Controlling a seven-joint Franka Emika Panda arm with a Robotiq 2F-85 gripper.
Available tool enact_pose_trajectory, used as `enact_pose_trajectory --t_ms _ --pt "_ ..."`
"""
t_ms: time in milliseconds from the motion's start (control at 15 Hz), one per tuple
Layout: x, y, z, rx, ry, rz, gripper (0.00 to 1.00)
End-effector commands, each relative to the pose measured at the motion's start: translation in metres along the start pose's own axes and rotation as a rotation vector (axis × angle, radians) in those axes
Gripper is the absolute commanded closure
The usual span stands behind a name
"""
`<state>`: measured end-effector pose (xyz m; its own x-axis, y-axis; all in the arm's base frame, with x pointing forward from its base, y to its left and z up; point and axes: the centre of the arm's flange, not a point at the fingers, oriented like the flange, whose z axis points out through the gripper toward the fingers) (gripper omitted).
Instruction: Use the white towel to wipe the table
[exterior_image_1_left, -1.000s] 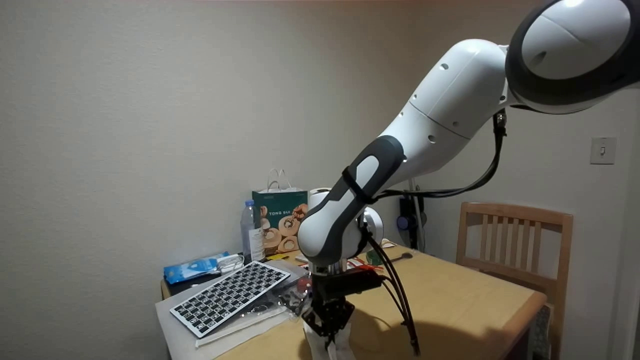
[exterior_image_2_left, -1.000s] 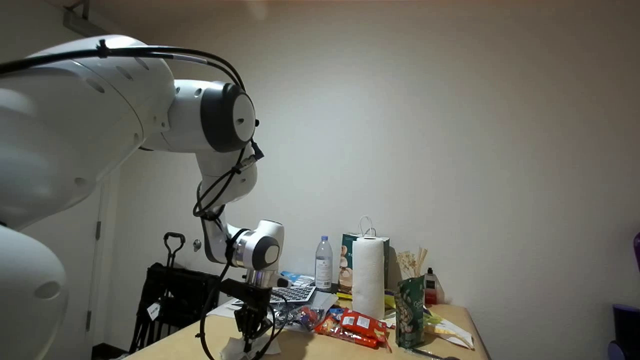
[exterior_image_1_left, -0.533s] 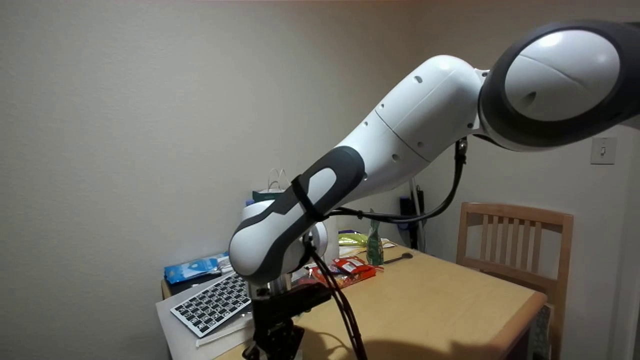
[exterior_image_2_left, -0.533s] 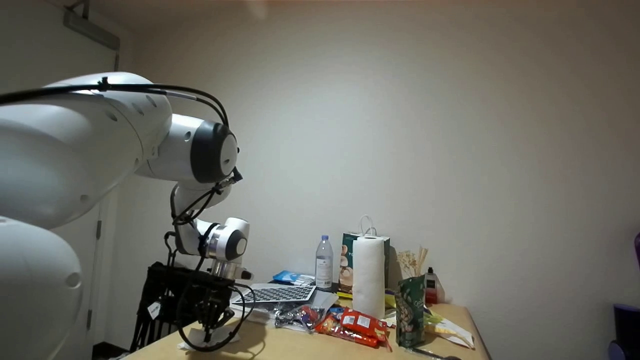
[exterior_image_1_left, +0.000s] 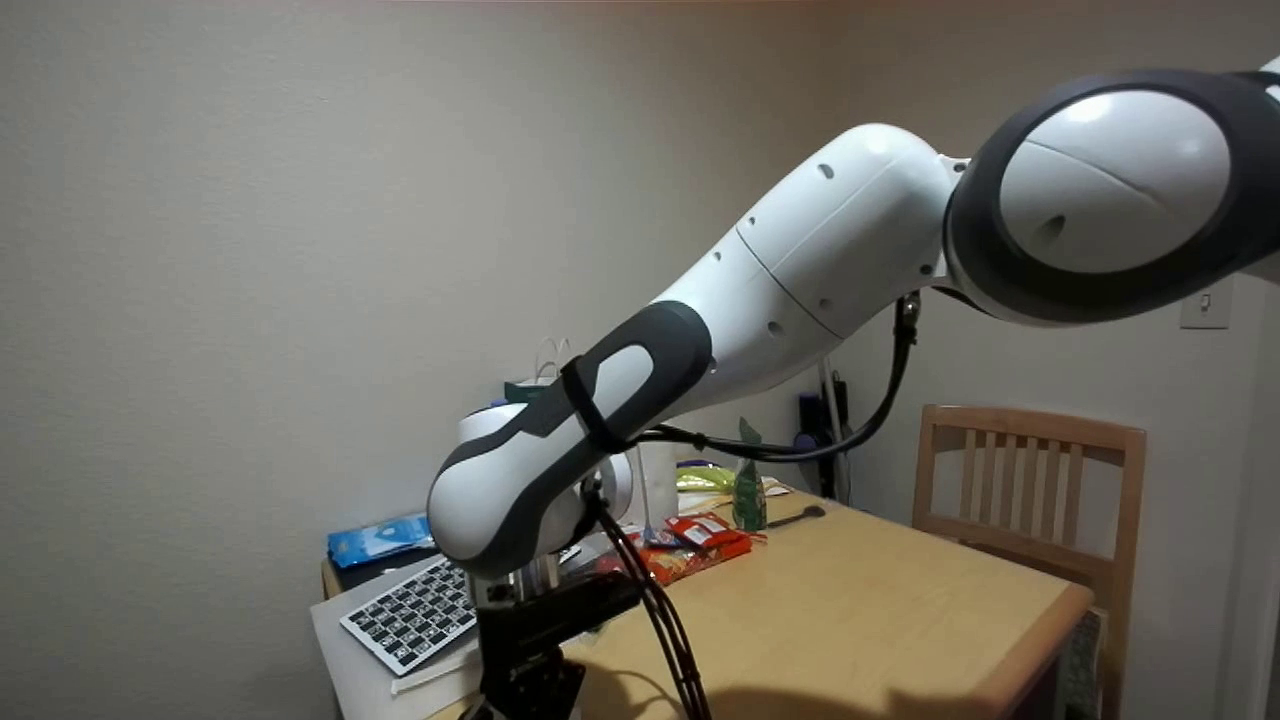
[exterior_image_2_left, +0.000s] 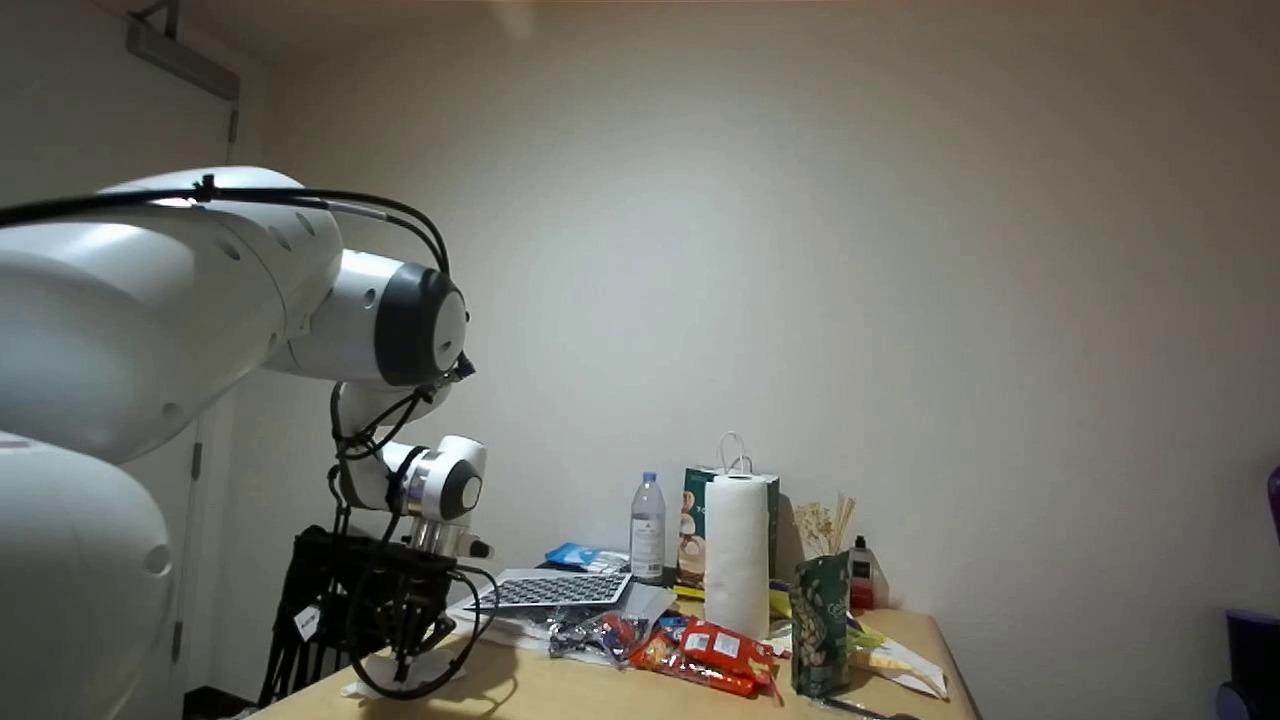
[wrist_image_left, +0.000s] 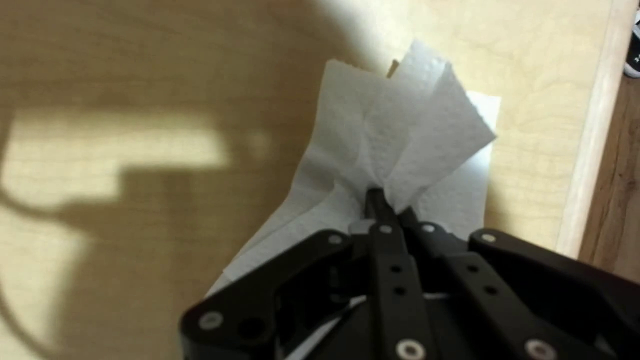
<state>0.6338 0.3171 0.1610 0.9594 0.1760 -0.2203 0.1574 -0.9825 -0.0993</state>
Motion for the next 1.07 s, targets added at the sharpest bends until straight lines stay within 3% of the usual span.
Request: enact_pose_trajectory --t_ms 0,133,200,400,1000 --pt "0.019 -0.041 0.017 -0.036 -0.019 -0.108 1.00" --pt "0.019 -0.054 0.019 -0.047 -0.036 -0.143 1.00" --pt "0.002 -0.043 0.003 -0.034 -0.007 -0.083 0.98" --pt "0.004 -0.055 0.004 -0.039 -0.016 -0.104 1.00" --pt "0.057 -0.023 -0.008 -0.112 0.124 -0.102 1.00"
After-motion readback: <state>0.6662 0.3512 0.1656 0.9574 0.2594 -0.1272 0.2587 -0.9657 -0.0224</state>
